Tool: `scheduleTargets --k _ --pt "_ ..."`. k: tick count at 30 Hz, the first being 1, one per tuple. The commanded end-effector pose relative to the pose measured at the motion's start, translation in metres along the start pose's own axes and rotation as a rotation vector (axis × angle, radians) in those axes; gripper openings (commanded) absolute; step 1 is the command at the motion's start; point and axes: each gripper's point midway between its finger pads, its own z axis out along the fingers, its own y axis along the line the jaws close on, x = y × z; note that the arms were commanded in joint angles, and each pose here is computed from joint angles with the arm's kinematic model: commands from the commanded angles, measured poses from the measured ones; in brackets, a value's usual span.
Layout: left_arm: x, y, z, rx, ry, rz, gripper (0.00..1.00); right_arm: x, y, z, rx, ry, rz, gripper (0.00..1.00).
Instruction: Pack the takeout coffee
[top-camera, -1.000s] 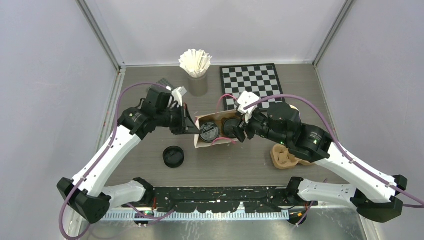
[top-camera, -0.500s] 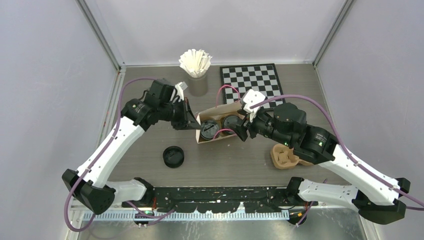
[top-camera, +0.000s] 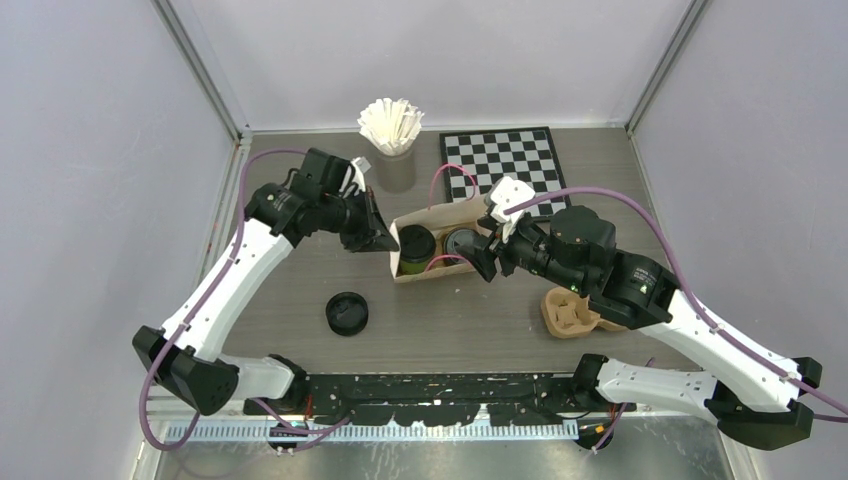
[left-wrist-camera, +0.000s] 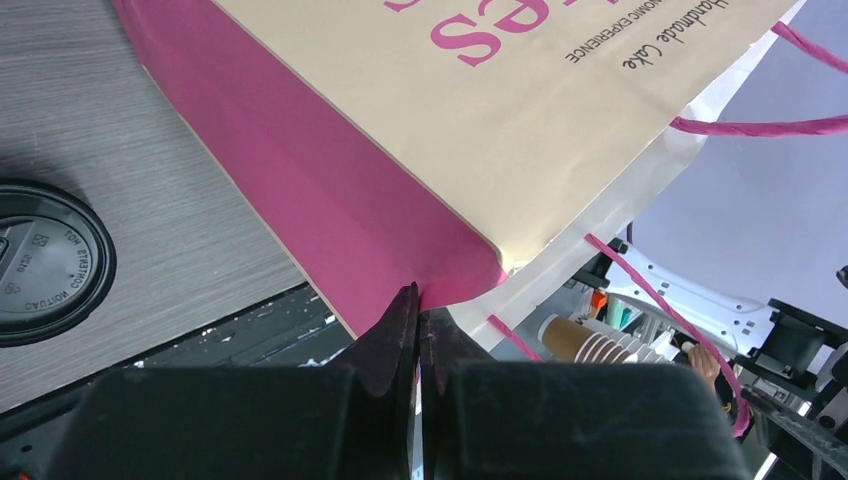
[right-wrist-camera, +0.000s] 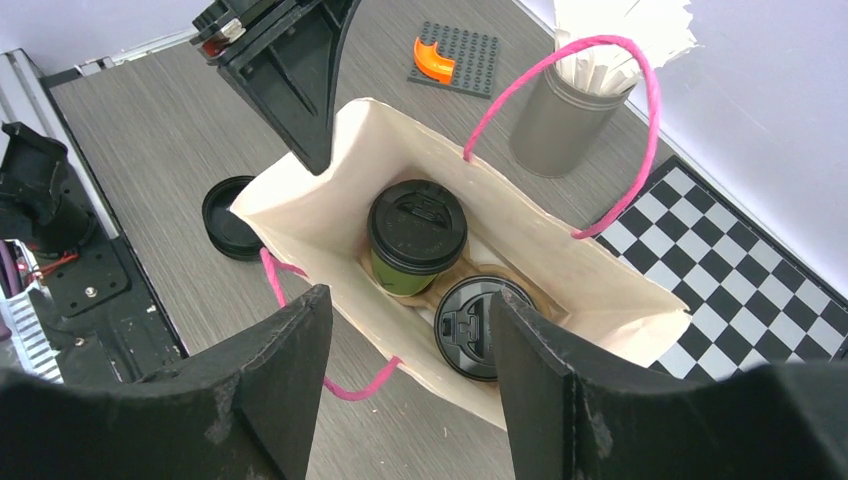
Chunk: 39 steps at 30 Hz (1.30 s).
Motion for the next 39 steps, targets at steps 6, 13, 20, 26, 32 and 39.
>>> scheduleTargets --k 6,13,20,26,32,39 --pt "-0.013 0.003 -0.004 -0.041 -0.027 -0.031 0.02 -0.012 -0.009 -0.006 0.042 -0.050 -0.003 0.64" --pt "-0.012 0.006 -0.002 -0.046 -0.027 -0.031 0.09 -0.009 -0.011 -0.002 0.051 -0.035 -0.020 0.64" --pt "-0.011 -0.002 -0.002 0.029 -0.044 0.026 0.08 -0.003 -0.011 0.005 0.056 -0.010 -0.022 0.64" --pt "-0.010 0.003 0.000 0.017 -0.044 0.029 0.18 -0.003 -0.009 0.012 0.050 0.001 -0.011 0.65" --pt "-0.012 0.006 -0.002 -0.004 -0.053 0.056 0.26 -0.002 -0.010 0.013 0.056 0.000 -0.010 0.65" --pt "-0.014 0.007 -0.001 -0.011 -0.057 0.071 0.30 -0.002 -0.009 0.014 0.055 0.002 -0.007 0.65"
